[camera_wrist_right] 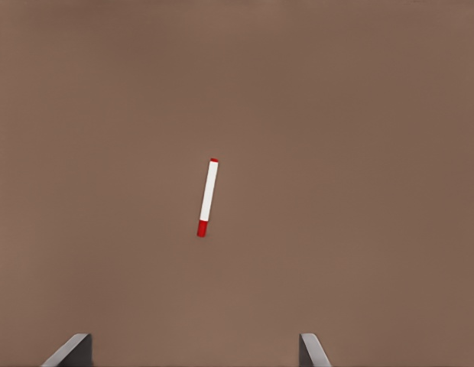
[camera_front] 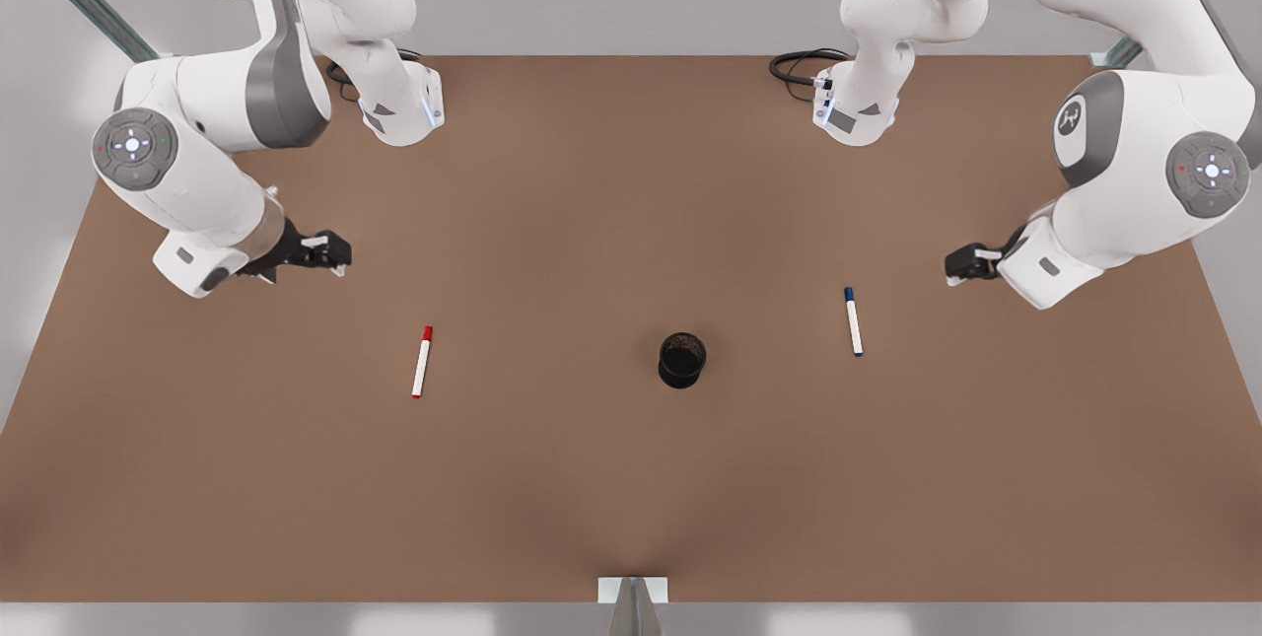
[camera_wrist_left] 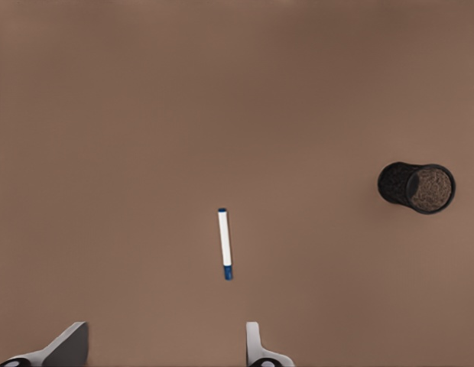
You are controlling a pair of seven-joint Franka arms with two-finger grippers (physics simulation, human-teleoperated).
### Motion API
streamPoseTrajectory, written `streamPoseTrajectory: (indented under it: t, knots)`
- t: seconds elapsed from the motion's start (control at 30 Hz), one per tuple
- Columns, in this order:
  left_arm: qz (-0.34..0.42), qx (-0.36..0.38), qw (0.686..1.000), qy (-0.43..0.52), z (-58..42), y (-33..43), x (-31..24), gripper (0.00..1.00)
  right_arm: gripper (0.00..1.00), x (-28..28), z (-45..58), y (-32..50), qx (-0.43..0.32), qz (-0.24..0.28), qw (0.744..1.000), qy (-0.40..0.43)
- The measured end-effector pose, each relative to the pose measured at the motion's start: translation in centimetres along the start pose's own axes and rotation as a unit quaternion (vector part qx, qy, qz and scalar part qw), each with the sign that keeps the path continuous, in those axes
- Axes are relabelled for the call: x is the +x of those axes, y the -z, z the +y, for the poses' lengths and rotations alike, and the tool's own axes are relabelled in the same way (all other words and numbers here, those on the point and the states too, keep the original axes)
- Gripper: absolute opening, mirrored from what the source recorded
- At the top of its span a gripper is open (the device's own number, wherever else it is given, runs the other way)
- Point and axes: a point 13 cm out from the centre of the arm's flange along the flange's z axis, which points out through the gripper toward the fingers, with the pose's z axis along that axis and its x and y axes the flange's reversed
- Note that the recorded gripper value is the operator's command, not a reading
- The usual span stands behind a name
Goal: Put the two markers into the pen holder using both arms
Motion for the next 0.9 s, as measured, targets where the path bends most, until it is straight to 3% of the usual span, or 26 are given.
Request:
streamPoseTrajectory:
  t: [0.1,0.23,0.4,0.53,0.63,0.8,0.9]
  knots:
    - [0.004,-0.004,1.000,-0.001,-0.4,-3.4,-2.0,1.00,1.00,-0.8,0.3,0.3,-0.001,-0.017,1.000,-0.002]
    - [0.067,0.004,0.998,0.018,-1.6,-19.6,-0.6,1.00,1.00,-1.3,0.3,0.6,-0.002,-0.029,1.000,-0.006]
    - [0.047,0.008,0.998,0.052,-1.0,-31.3,1.3,1.00,1.00,-1.7,0.3,0.7,-0.002,-0.036,0.999,-0.010]
    - [0.003,0.012,0.997,0.072,-1.2,-36.5,1.2,1.00,1.00,-1.8,0.3,0.8,-0.003,-0.039,0.999,-0.013]
    - [-0.033,0.014,0.996,0.081,-1.3,-37.4,-0.3,0.85,1.00,-1.9,0.3,0.8,-0.003,-0.040,0.999,-0.015]
    - [-0.059,0.015,0.994,0.091,-1.5,-38.7,-1.4,0.78,1.00,-1.9,0.2,0.8,-0.003,-0.041,0.999,-0.018]
    - [-0.061,0.013,0.994,0.092,-1.6,-39.7,-1.3,0.67,1.00,-1.9,0.1,0.7,-0.003,-0.041,0.999,-0.019]
